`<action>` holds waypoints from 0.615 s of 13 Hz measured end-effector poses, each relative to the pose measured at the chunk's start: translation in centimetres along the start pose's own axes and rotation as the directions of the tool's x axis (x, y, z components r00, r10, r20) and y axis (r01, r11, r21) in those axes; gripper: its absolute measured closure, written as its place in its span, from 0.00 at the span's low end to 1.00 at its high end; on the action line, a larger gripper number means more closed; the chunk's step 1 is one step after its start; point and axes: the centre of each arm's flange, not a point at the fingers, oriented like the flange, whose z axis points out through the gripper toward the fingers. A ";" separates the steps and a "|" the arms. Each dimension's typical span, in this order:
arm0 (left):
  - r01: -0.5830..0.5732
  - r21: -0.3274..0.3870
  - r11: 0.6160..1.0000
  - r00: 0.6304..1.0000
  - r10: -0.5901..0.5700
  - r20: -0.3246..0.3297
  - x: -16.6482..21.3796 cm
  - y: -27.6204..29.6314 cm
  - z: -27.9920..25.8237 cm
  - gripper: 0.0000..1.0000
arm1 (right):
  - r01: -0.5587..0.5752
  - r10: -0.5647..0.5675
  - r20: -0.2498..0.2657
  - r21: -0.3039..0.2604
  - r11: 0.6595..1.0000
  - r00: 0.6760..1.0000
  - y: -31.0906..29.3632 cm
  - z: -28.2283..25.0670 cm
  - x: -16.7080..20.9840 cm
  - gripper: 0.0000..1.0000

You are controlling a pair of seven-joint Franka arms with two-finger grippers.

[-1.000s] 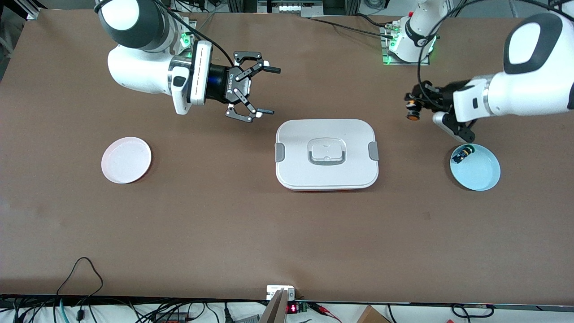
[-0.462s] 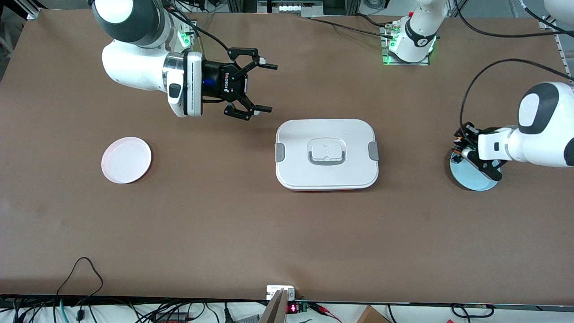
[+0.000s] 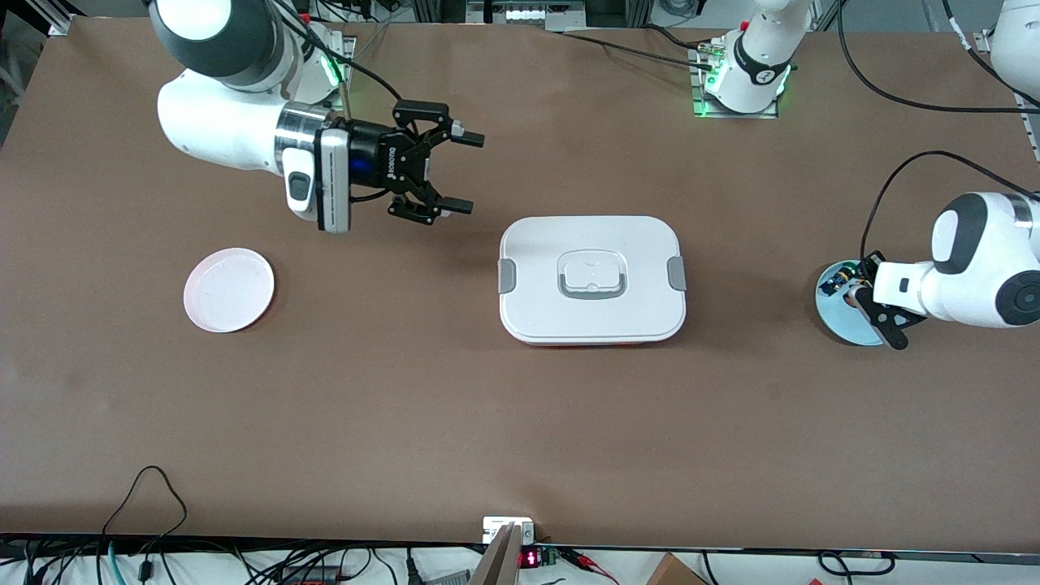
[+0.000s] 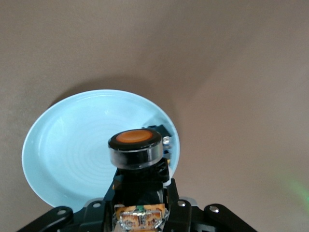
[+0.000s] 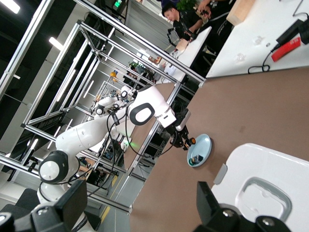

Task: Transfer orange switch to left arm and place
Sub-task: 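Carry the switch with the left gripper while the right gripper withdraws, then lower the switch onto the light-blue plate and open the left gripper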

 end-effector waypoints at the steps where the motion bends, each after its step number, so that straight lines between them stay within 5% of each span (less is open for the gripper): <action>1: -0.040 0.030 0.999 0.999 0.039 0.023 0.0 -0.6 0.8 0.59 | -0.034 0.035 0.032 -0.016 0.999 0.999 0.6 -1.1 0.3 0.00; 5: -0.213 0.143 0.966 0.977 0.211 0.033 -1.3 -2.8 4.0 0.59 | -0.080 0.122 0.232 -0.184 0.980 0.965 3.0 -6.4 1.3 0.00; 8: -0.308 0.181 0.934 0.951 0.307 0.034 -1.4 -3.8 6.4 0.59 | -0.034 0.192 0.418 -0.357 0.933 0.888 4.0 -10.4 1.0 0.00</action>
